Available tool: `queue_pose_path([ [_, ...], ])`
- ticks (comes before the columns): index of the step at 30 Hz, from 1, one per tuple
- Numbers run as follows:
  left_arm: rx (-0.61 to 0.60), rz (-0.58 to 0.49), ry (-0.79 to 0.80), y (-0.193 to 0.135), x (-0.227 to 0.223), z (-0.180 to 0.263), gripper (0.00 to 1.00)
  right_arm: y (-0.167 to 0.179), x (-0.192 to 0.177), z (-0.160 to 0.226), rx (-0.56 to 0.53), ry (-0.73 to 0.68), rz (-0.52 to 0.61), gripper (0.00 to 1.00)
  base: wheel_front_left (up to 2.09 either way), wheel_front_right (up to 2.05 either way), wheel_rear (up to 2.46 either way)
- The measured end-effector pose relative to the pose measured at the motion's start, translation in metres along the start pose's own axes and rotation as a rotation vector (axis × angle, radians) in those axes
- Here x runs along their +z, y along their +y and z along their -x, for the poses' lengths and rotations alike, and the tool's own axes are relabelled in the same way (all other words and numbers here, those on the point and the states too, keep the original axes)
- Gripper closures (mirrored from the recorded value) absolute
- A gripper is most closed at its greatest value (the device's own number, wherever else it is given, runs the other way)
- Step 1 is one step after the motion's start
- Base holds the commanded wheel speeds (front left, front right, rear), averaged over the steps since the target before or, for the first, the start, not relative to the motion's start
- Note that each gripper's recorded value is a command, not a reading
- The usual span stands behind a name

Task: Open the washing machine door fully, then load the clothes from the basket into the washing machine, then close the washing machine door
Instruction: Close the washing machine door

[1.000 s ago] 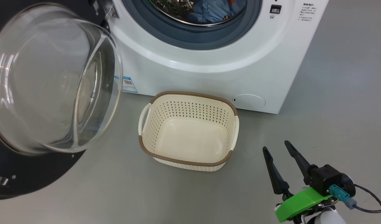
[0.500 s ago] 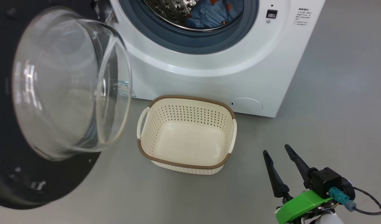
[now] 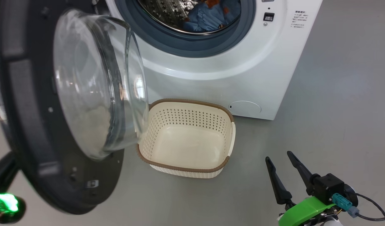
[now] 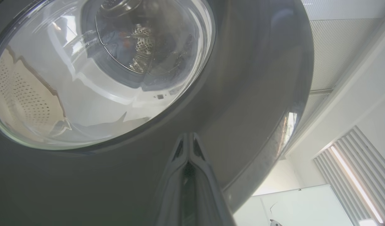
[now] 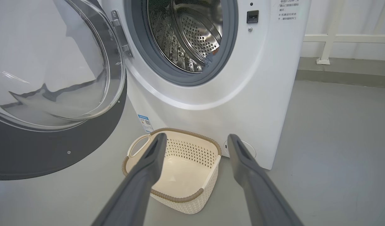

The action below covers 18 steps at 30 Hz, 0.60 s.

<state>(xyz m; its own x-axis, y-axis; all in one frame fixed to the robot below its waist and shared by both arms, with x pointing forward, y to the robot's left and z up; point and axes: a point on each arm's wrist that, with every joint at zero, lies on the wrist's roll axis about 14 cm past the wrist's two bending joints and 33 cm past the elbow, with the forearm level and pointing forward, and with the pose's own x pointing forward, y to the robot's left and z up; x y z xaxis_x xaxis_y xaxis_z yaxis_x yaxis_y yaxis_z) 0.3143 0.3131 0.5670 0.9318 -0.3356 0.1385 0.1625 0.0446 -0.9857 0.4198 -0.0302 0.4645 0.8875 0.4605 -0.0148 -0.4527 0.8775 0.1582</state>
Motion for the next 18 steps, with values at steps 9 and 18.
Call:
queue_pose_path([
  [9,-0.076,0.021,0.137,-0.005,-0.053,-0.03,1.0,-0.008,0.002,0.007,-0.029,-0.006,-0.018,0.0,0.0,0.0,0.0],
  [18,-0.12,0.049,0.178,-0.009,-0.071,-0.058,1.0,-0.019,-0.002,0.015,-0.067,0.004,-0.021,0.0,0.0,0.0,0.0],
])
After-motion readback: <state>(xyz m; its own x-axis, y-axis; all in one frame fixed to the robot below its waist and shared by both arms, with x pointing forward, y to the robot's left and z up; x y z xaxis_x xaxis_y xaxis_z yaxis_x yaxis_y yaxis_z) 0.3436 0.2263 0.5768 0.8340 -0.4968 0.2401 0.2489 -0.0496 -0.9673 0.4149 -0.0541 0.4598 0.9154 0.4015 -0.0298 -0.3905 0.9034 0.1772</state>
